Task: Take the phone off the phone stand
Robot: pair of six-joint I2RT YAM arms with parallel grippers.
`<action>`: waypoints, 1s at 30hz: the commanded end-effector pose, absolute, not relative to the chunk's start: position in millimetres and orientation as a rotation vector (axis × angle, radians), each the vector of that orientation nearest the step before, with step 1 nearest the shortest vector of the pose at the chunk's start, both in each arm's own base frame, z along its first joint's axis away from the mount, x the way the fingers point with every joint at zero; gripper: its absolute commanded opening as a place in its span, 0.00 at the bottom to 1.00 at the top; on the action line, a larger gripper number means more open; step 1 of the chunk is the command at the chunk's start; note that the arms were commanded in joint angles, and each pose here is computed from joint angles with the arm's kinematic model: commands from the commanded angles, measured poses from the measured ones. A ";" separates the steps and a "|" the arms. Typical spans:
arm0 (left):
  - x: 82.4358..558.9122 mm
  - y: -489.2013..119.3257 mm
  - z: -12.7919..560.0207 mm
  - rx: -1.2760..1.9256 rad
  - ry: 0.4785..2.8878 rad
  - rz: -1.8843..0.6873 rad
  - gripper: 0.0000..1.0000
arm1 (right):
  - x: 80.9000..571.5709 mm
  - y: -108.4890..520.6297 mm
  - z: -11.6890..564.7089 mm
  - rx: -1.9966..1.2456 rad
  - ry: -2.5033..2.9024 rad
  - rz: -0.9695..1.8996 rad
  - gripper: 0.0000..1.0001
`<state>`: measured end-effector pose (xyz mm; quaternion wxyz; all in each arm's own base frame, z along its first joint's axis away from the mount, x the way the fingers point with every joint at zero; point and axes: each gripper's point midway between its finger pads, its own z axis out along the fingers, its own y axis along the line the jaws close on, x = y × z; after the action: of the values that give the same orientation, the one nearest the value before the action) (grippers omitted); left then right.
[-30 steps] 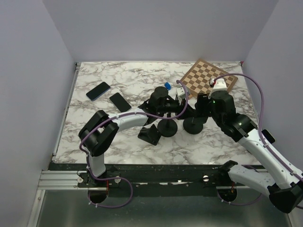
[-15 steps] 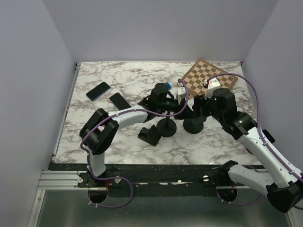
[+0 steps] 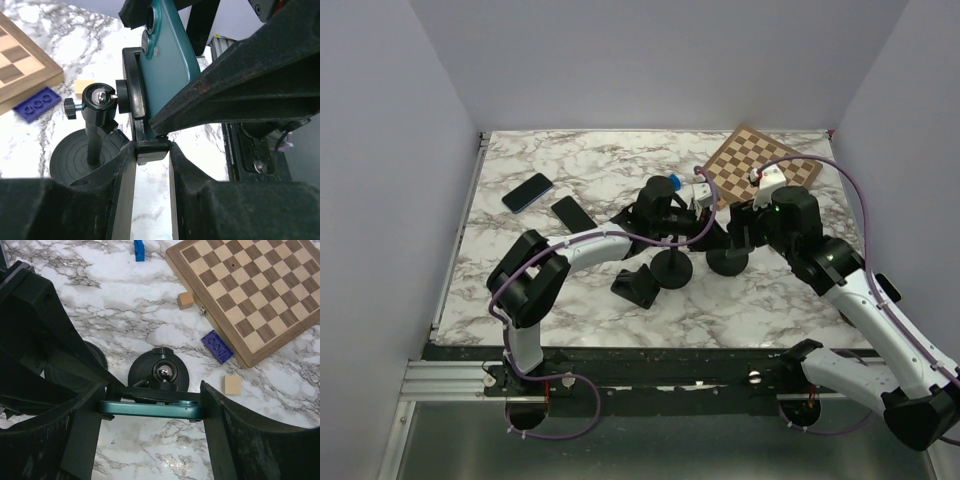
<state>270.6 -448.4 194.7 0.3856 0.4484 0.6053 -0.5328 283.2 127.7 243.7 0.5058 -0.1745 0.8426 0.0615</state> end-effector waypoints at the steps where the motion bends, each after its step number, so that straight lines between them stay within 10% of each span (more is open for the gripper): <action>1: 336.8 -413.7 167.8 0.866 1.679 -1.069 0.00 | 267.2 130.0 289.4 -0.364 1.904 0.233 0.01; 30: 293.1 -443.5 181.6 1.007 1.681 -1.332 0.00 | 248.2 136.1 311.7 -0.345 1.926 0.345 0.01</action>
<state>308.0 -435.0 201.7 0.4201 0.3995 0.6246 -0.5233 247.7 153.8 283.5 0.5171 -0.1910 0.8173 0.1677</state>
